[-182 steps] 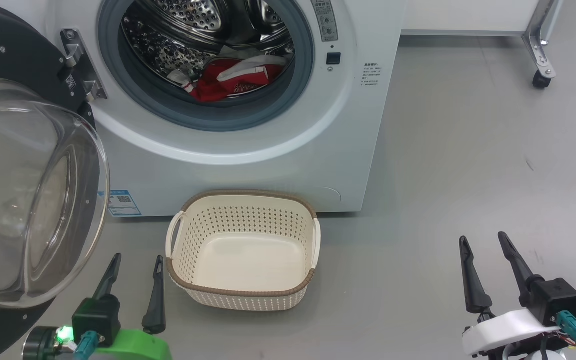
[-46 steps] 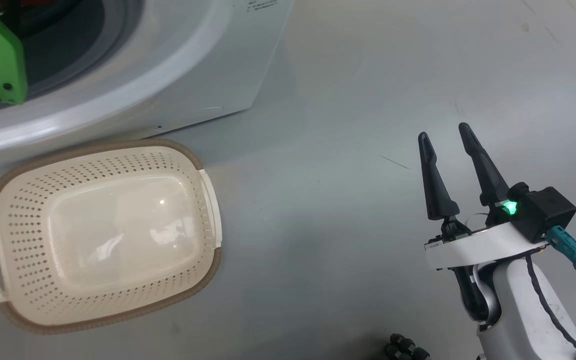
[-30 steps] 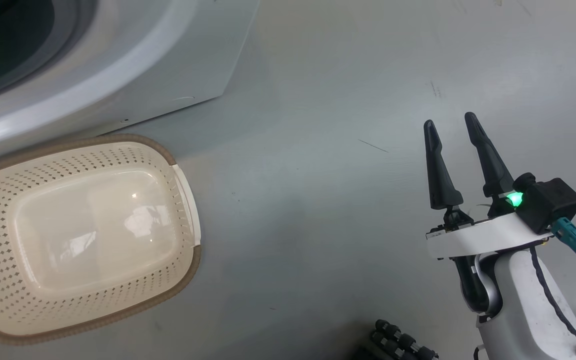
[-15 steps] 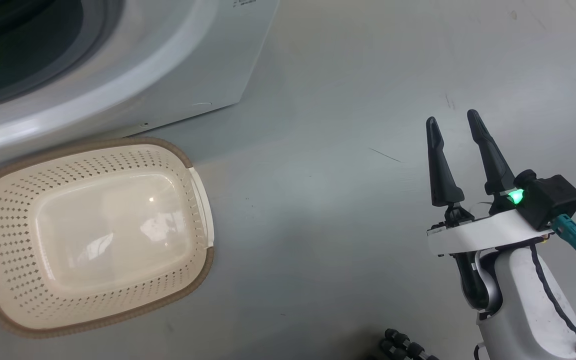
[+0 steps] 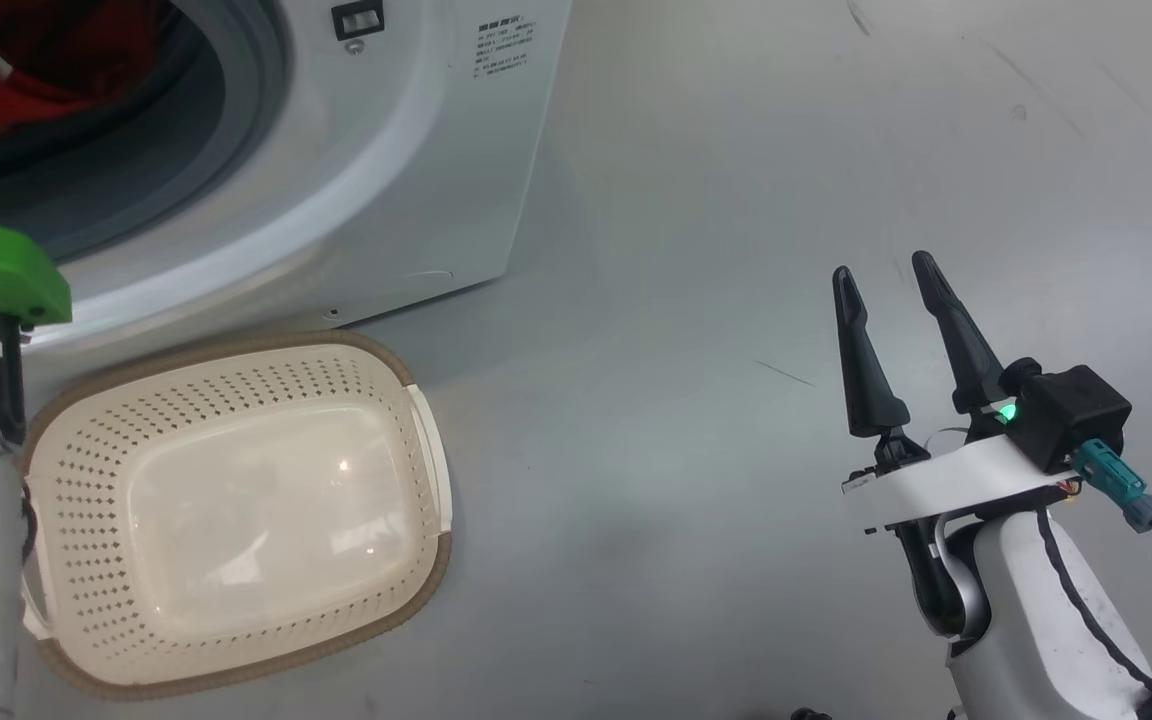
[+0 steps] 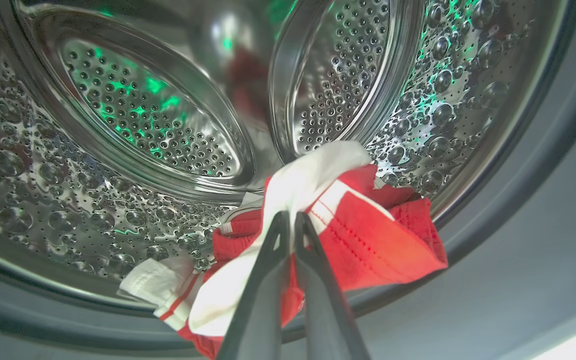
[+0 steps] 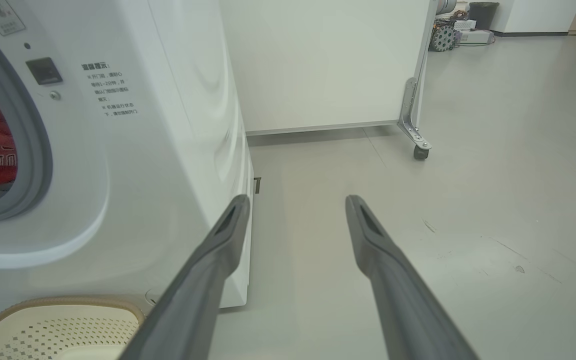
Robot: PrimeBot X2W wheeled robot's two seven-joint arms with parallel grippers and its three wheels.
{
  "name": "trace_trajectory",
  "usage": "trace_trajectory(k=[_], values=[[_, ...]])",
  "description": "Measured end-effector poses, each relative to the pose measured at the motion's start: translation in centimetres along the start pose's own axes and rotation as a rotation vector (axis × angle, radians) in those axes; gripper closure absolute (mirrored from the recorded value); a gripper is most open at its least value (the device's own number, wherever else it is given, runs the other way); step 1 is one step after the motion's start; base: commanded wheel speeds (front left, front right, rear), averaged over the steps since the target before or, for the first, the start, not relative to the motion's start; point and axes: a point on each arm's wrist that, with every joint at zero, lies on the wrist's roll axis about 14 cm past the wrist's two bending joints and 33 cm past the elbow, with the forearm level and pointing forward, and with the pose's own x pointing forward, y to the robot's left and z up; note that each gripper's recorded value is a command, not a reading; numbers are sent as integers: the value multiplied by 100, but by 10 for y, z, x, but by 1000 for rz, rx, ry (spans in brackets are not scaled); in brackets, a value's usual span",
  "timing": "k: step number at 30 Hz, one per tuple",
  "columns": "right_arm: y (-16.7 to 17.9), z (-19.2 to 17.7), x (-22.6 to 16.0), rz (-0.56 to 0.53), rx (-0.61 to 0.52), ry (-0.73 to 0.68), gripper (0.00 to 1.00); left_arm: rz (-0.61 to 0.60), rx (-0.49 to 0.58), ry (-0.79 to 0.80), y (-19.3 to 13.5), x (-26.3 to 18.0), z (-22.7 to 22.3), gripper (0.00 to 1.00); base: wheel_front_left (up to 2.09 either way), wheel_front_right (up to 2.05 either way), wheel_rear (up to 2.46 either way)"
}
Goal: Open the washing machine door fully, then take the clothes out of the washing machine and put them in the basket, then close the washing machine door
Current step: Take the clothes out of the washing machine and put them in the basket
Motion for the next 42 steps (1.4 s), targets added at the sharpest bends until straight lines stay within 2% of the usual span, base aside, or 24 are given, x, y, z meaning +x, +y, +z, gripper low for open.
trace_trajectory(k=[23,32,42], values=[[9,23,-65,23,14,-64,0,34,-28,-90,-24,-126,34,100,0,0,0],[15,27,-84,52,15,-87,0,41,-26,-236,-29,-167,82,100,0,0,0],[32,33,-85,109,12,-111,0,70,2,-386,-21,-202,126,100,0,0,0]])
